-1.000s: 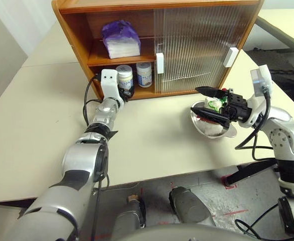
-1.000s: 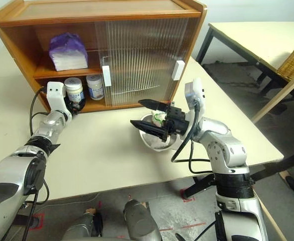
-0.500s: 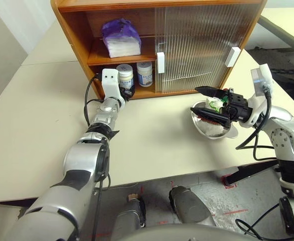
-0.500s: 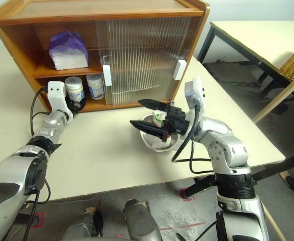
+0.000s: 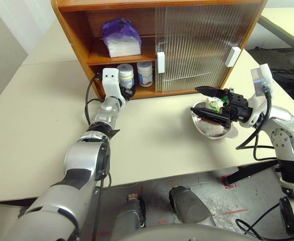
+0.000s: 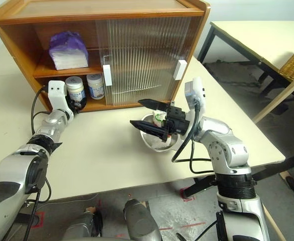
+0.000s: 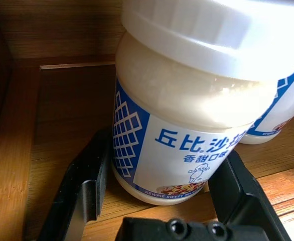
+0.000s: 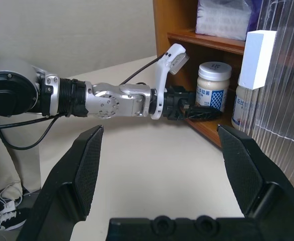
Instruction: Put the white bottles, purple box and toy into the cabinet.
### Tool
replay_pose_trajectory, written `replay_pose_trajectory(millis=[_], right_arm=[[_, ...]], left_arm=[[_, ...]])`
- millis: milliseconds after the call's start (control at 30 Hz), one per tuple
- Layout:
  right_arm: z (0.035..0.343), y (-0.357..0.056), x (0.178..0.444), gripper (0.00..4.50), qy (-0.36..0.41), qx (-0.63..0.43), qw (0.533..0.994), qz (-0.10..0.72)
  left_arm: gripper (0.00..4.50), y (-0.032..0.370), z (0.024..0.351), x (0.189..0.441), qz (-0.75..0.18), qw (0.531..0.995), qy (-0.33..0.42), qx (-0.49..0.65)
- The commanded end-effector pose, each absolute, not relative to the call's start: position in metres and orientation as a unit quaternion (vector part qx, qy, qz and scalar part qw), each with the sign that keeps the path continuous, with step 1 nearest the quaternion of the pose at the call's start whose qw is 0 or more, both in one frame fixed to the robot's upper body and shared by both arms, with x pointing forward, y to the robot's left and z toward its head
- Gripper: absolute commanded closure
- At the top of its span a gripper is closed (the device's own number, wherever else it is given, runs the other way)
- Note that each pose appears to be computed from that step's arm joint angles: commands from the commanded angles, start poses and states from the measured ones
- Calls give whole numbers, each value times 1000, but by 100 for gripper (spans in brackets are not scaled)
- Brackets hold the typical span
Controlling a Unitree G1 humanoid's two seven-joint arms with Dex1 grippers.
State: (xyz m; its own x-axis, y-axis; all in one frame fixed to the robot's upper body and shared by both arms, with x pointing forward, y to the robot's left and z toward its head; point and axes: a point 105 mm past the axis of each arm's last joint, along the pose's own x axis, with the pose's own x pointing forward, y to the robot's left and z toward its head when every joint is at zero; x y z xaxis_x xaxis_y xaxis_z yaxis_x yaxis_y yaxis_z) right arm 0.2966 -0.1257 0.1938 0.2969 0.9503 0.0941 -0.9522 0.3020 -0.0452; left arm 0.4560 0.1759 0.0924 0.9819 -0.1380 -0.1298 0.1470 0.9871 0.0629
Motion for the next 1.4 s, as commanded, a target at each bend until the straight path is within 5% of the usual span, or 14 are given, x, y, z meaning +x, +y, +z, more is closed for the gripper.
replay_pose_trajectory(millis=[33,767,900,1400], right_arm=[[195,-122,293,0,-56,3,800,597],[194,-121,293,0,-59,3,800,596],[194,-121,294,0,-60,3,800,597],[195,-120,297,0,-63,2,798,600]], left_arm=[[136,173,104,461,-75,995,50,35],[136,176,100,460,-67,996,59,27],[2,179,99,459,-63,996,63,27],[2,188,96,453,-61,997,43,8]])
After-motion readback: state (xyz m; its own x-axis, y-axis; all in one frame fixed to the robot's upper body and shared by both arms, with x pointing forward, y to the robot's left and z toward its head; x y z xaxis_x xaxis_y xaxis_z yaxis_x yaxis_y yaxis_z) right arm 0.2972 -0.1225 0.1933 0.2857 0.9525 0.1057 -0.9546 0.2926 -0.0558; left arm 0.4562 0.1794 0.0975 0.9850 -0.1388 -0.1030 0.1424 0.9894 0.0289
